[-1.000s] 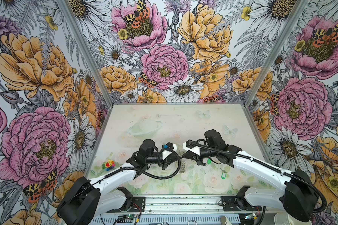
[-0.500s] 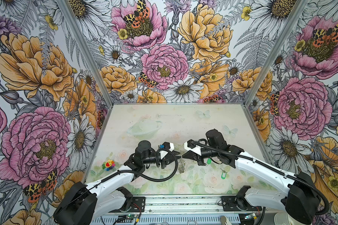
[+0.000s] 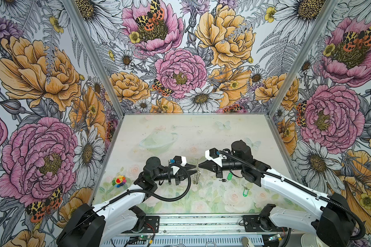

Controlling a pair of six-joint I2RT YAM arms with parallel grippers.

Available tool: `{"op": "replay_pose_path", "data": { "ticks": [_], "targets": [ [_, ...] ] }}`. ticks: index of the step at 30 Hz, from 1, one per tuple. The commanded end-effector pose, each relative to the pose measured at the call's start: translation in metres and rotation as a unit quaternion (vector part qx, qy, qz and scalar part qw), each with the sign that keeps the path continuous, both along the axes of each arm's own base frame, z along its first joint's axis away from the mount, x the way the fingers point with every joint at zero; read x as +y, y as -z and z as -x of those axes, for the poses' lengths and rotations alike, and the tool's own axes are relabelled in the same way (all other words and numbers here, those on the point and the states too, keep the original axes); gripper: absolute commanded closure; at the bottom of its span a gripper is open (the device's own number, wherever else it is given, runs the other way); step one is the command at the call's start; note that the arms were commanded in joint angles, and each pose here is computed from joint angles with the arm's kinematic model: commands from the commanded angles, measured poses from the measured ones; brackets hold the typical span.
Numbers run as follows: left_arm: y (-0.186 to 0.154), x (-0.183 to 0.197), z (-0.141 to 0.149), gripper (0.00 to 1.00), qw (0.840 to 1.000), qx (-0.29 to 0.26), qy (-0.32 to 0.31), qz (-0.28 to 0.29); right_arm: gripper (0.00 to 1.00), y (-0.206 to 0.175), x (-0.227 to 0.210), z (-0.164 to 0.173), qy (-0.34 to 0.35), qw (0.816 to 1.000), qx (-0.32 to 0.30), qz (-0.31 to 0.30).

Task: Attach keys to a key ring
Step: Pass the keyring.

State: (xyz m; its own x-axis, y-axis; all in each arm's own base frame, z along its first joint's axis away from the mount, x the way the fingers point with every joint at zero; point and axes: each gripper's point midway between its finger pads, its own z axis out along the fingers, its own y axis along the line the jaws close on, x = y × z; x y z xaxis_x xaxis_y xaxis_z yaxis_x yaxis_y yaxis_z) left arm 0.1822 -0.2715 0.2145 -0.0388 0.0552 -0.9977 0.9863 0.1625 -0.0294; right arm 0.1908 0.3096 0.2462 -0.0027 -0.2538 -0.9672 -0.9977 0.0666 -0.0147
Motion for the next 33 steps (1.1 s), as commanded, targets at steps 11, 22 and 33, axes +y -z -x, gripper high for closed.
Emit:
{"op": "replay_pose_path", "data": {
  "ticks": [11, 22, 33],
  "targets": [
    [-0.018, 0.01, -0.001, 0.73, 0.999, -0.01, -0.011, 0.047, 1.0, -0.018, 0.003, 0.011, -0.04, 0.998, -0.021, -0.044],
    [-0.021, 0.006, 0.008, 0.82, 0.998, -0.002, 0.028, 0.053, 1.0, -0.02, 0.007, 0.012, -0.047, 0.997, -0.023, -0.052],
    [-0.025, 0.005, 0.007, 0.88, 0.998, -0.003, 0.028, 0.059, 1.0, -0.015, 0.014, 0.012, -0.054, 0.997, -0.018, -0.052]
  ]
}}
